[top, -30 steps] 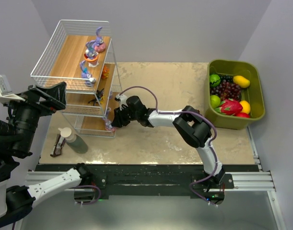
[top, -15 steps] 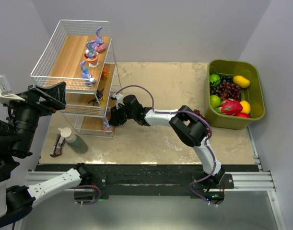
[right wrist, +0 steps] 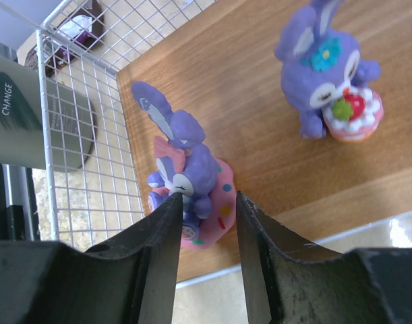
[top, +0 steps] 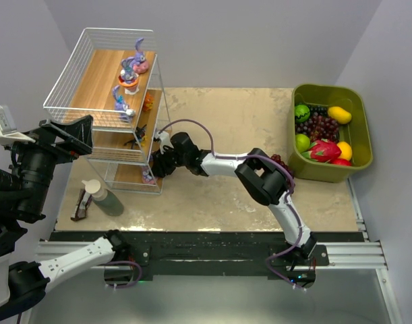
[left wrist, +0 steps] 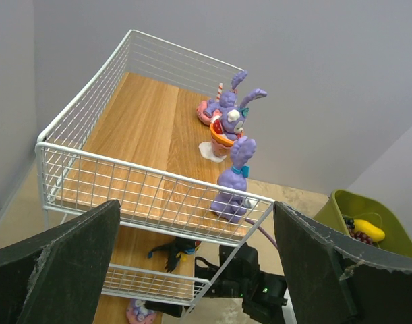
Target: Place and organize the plastic toys onto the shelf
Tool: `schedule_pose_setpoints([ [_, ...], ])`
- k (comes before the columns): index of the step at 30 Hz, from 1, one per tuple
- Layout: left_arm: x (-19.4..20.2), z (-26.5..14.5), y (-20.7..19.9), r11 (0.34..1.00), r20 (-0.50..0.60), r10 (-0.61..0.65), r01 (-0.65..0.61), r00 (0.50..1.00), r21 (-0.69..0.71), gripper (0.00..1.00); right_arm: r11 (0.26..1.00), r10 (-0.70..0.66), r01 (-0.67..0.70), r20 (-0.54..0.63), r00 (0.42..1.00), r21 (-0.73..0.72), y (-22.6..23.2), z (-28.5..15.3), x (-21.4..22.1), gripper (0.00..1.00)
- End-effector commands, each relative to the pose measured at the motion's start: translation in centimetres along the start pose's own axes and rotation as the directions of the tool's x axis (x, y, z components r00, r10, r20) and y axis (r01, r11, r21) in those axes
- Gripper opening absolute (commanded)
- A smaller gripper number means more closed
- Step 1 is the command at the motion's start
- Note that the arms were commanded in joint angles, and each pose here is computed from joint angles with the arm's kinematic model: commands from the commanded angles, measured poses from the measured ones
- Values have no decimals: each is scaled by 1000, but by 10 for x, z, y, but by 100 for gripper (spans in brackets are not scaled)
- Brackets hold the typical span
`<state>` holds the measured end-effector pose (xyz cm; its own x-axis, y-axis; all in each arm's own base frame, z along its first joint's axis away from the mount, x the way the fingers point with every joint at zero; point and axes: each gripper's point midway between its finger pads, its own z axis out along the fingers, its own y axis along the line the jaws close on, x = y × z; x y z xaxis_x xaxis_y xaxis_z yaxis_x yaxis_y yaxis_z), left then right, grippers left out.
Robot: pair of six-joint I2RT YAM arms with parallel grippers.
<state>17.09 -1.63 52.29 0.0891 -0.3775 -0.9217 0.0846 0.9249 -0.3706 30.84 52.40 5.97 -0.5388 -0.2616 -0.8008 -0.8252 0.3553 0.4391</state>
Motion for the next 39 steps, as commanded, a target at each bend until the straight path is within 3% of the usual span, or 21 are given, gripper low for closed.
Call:
schedule_pose_setpoints([
  [1,-5,-1,0,1000,18,-9,9,1000,1,100,995,-84,82,-30,996,-55,6,6,5,41],
  [25,-6,3,-4,1000,15,-4,4,1000,2,100,988,-125,121,-47,991,-96,9,11,7,44],
  [39,-5,3,-3,1000,11,4,-4,1000,0,100,987,-124,135,115,986,-87,26,-16,-50,64],
])
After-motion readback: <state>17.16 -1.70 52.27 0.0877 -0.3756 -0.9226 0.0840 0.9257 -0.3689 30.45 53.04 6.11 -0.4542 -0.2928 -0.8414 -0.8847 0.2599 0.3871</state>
